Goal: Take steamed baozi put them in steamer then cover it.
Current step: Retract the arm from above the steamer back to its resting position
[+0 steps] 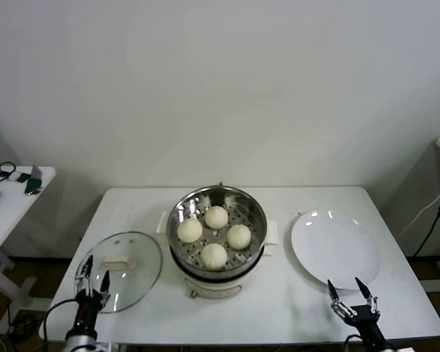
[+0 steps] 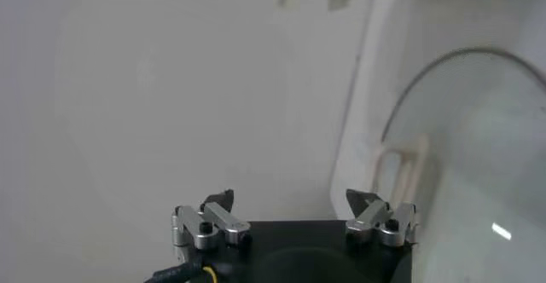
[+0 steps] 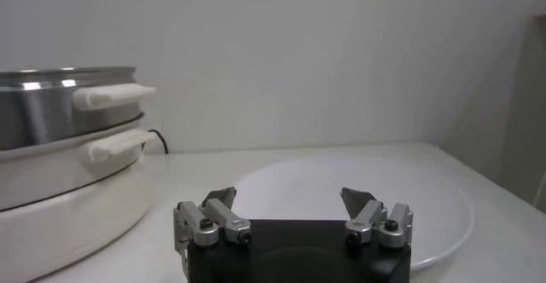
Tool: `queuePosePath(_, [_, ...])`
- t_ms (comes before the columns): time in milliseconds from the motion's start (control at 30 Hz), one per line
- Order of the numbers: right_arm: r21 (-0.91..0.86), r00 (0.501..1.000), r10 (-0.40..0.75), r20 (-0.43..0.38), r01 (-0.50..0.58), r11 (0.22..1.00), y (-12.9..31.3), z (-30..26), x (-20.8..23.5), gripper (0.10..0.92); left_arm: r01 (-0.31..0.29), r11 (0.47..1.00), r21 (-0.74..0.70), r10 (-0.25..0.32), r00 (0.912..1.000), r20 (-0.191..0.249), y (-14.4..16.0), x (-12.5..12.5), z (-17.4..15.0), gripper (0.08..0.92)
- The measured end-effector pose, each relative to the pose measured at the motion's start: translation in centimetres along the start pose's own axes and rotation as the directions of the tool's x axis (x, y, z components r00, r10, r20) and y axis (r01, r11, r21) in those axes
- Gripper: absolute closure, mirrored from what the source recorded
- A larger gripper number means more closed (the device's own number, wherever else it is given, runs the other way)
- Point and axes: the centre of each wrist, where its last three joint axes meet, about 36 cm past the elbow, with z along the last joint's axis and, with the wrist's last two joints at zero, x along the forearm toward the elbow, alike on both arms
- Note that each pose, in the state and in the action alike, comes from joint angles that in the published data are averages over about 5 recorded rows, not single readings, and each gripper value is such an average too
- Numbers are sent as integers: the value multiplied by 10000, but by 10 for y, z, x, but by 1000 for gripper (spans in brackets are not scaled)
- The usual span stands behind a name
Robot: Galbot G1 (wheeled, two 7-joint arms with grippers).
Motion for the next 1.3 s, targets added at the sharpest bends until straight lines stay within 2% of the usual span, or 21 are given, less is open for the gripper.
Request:
queuePosePath(433, [-112, 10000, 11, -24, -12, 9999, 18, 9, 22, 200, -21, 9863, -1650, 54, 9998, 192, -24, -28, 3, 177])
queuePosePath(967, [-245, 9999, 87, 83, -85, 9997, 30, 10, 35, 200, 71, 9756, -2197, -1, 9995, 319, -41, -77, 11, 190])
queuePosePath(1100, [-270, 9999, 98, 134, -95, 9996, 31, 12, 36, 200, 62, 9751, -2218, 6, 9995, 306, -44, -84, 13, 276])
queuePosePath(1300, [-272, 9998, 104, 160, -99, 9996, 32, 13, 36, 200, -7, 9749, -2225, 70, 9996, 275, -49, -86, 14, 449])
